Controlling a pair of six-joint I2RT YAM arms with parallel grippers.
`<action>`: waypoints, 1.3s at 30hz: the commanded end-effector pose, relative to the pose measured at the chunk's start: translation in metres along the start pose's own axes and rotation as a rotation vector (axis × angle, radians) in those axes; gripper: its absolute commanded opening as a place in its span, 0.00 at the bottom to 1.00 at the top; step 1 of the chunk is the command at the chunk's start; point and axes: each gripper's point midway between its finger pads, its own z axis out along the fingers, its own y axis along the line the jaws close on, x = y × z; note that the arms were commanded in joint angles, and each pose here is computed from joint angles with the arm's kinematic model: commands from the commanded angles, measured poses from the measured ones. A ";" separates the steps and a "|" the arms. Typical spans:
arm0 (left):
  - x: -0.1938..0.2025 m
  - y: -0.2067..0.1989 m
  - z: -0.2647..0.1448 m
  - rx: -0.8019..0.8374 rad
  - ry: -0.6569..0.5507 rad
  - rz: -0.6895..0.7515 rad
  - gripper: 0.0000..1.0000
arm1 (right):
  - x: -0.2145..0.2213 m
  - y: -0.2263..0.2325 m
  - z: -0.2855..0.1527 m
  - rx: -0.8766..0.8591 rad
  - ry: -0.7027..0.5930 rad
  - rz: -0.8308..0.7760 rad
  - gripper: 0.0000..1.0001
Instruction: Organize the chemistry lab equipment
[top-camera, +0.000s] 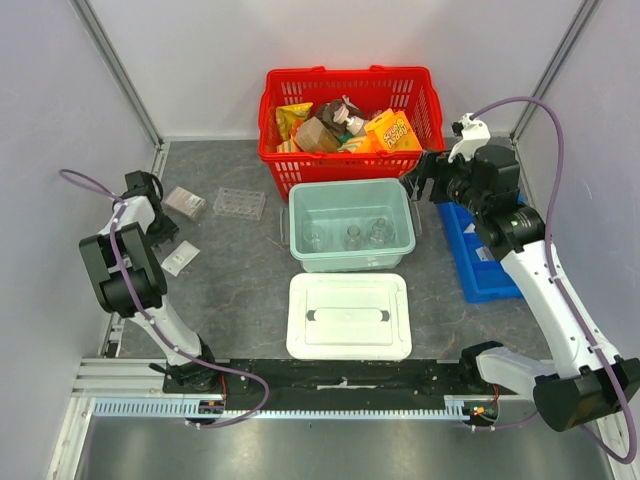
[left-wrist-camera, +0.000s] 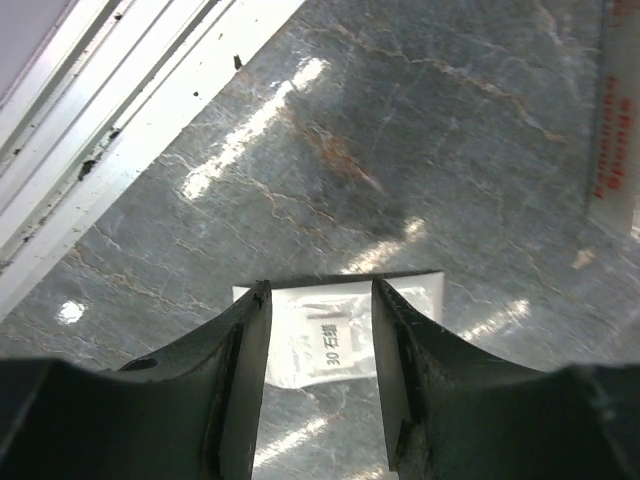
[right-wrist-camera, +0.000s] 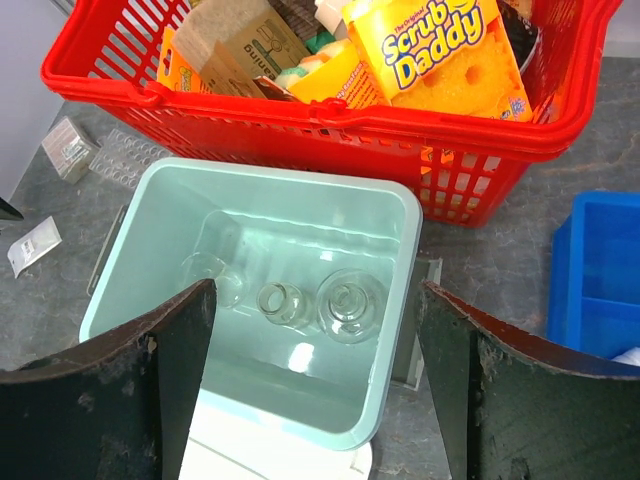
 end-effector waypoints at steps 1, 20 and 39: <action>-0.012 0.014 0.005 -0.091 -0.014 0.067 0.49 | -0.031 0.014 -0.013 -0.043 -0.088 -0.038 0.87; 0.076 0.009 -0.004 0.027 0.230 0.064 0.40 | -0.026 0.013 -0.020 -0.037 -0.099 -0.017 0.89; 0.105 -0.016 -0.062 0.196 0.116 0.181 0.63 | -0.023 0.015 -0.026 -0.051 -0.103 -0.002 0.90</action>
